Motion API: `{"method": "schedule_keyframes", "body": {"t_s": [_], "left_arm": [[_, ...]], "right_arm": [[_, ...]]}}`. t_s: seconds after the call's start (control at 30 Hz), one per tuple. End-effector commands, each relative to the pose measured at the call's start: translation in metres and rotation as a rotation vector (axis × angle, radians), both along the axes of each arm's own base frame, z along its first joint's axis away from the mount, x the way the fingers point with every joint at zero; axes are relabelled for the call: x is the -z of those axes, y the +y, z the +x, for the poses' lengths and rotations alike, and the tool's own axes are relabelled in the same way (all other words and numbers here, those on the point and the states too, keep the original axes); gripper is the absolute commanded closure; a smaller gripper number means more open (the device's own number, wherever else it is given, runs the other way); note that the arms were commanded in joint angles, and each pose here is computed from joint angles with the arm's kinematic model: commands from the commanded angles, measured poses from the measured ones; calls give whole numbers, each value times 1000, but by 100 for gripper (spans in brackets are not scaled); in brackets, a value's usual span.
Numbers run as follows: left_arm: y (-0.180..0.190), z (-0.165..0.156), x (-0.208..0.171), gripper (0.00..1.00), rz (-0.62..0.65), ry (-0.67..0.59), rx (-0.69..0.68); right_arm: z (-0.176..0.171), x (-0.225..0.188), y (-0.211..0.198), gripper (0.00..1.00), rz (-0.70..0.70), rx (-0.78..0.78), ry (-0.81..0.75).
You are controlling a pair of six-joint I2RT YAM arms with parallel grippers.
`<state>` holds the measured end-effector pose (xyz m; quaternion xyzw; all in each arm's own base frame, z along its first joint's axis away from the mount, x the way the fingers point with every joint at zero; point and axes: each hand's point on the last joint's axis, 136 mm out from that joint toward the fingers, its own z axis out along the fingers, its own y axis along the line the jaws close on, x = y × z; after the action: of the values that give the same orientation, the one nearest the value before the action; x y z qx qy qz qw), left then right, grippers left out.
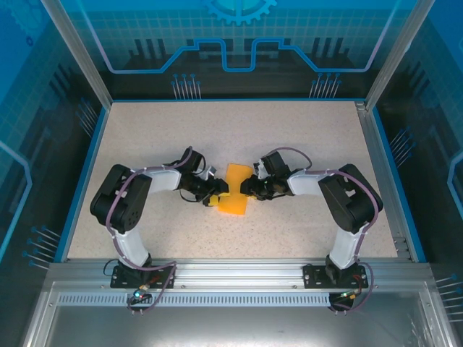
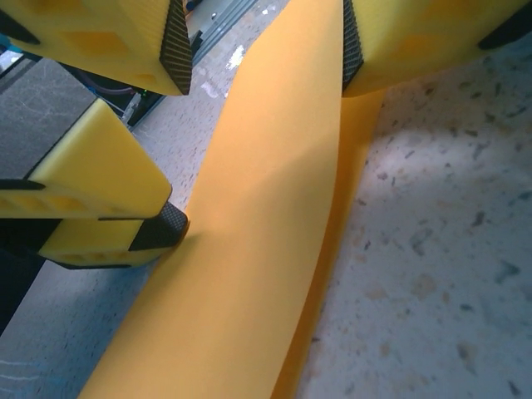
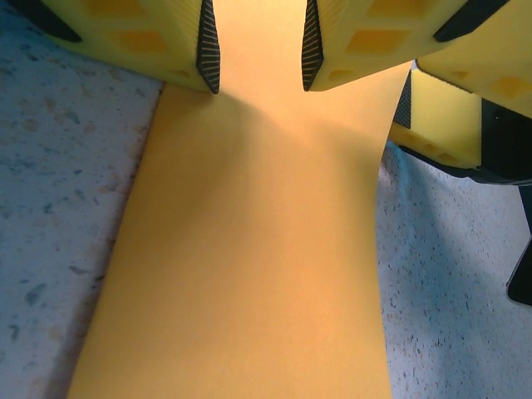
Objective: Fold a paper plane with a square sheet of paper (pick it up from the middle)
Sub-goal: Fold the triangle a second time at the center of the table.
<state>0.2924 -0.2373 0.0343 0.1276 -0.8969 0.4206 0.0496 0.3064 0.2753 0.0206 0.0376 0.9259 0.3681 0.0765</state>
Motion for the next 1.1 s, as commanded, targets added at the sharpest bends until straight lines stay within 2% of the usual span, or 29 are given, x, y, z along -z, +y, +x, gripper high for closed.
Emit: {"method": "schedule_keyframes", "body": {"t_s": [0.0, 0.2, 0.4, 0.47, 0.67, 0.83, 0.9, 1.07], "left_arm": [[-4, 16, -2, 50, -21, -3, -39], [-4, 28, -4, 55, -37, -7, -63], [-4, 35, -6, 71, -56, -3, -66], [-5, 35, -7, 72, -57, -3, -64], [-7, 36, -17, 78, -77, -13, -55], [-6, 36, -21, 82, -67, -10, -50], [-6, 37, -21, 80, -65, -9, -49], [-6, 36, -23, 82, -62, -9, -48]], "right_arm": [[-13, 17, -11, 65, -60, -7, 55], [-11, 9, -7, 64, -38, -19, 28], [-7, -14, -4, 61, -39, -41, -38], [-2, -27, -4, 57, -57, -45, -84], [-16, -54, 1, 48, -236, -129, -247], [-33, -68, 14, 42, -474, -225, -436], [-41, -69, 26, 40, -505, -262, -489], [-59, -67, 54, 38, -595, -366, -582]]}}
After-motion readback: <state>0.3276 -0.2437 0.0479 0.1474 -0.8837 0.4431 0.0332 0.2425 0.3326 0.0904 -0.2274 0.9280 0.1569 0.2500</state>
